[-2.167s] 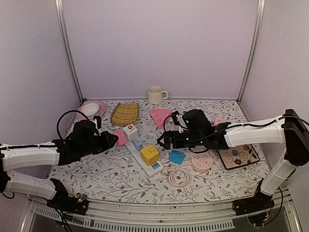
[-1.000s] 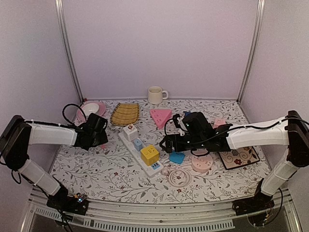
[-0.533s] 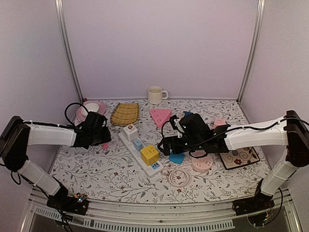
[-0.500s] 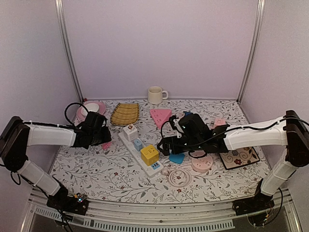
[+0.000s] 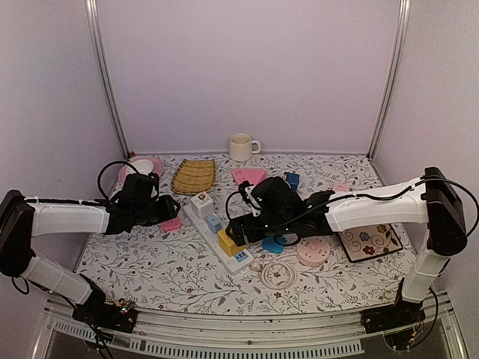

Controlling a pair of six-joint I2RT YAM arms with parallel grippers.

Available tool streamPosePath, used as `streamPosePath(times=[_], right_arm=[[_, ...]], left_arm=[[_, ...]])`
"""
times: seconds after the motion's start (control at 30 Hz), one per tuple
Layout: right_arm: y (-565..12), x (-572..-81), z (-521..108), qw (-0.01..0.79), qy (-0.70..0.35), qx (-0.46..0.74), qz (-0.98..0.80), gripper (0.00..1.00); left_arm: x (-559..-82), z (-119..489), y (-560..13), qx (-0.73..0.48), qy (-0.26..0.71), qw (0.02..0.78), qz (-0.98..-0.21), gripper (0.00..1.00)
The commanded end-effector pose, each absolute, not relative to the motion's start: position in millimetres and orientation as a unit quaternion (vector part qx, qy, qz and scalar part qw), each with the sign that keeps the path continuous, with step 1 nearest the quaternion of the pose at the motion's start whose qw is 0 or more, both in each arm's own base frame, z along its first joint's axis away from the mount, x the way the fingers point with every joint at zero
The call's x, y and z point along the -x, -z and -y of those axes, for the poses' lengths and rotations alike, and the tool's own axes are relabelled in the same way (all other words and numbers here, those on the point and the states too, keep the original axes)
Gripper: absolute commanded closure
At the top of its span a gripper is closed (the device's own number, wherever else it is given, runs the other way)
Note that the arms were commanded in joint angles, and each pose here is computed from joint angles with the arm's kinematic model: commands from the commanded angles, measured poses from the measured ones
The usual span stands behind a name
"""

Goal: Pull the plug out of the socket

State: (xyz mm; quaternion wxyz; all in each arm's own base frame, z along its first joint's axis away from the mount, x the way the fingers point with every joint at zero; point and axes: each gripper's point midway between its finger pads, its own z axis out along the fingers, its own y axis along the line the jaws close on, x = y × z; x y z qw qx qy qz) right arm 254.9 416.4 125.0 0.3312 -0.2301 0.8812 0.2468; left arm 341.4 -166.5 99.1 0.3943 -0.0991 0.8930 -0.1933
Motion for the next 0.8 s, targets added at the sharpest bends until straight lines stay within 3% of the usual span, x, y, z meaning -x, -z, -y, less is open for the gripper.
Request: streamPosePath(times=[0.0, 0.27, 0.43, 0.63, 0.77], right_arm=[[-117, -252, -432, 0.336, -0.207, 0.262, -0.881, 0.00], [-86, -256, -442, 0.321, -0.159, 0.275, -0.892, 0.01], [-76, -255, -444, 0.318, -0.140, 0.279, -0.895, 0.07], [-73, -251, -441, 0.316, -0.130, 0.279, -0.897, 0.16], [-74, -246, -444, 0.316, -0.133, 0.282, -0.896, 0.21]], left_arm=[[-329, 200, -111, 0.064, 0.285, 0.382, -0.877, 0.57], [-318, 252, -137, 0.005, 0.370, 0.375, -0.850, 0.58], [-315, 283, -143, -0.024, 0.399, 0.370, -0.839, 0.62], [-314, 310, -136, -0.043, 0.420, 0.352, -0.835, 0.84], [-315, 320, -126, -0.048, 0.421, 0.344, -0.838, 0.92]])
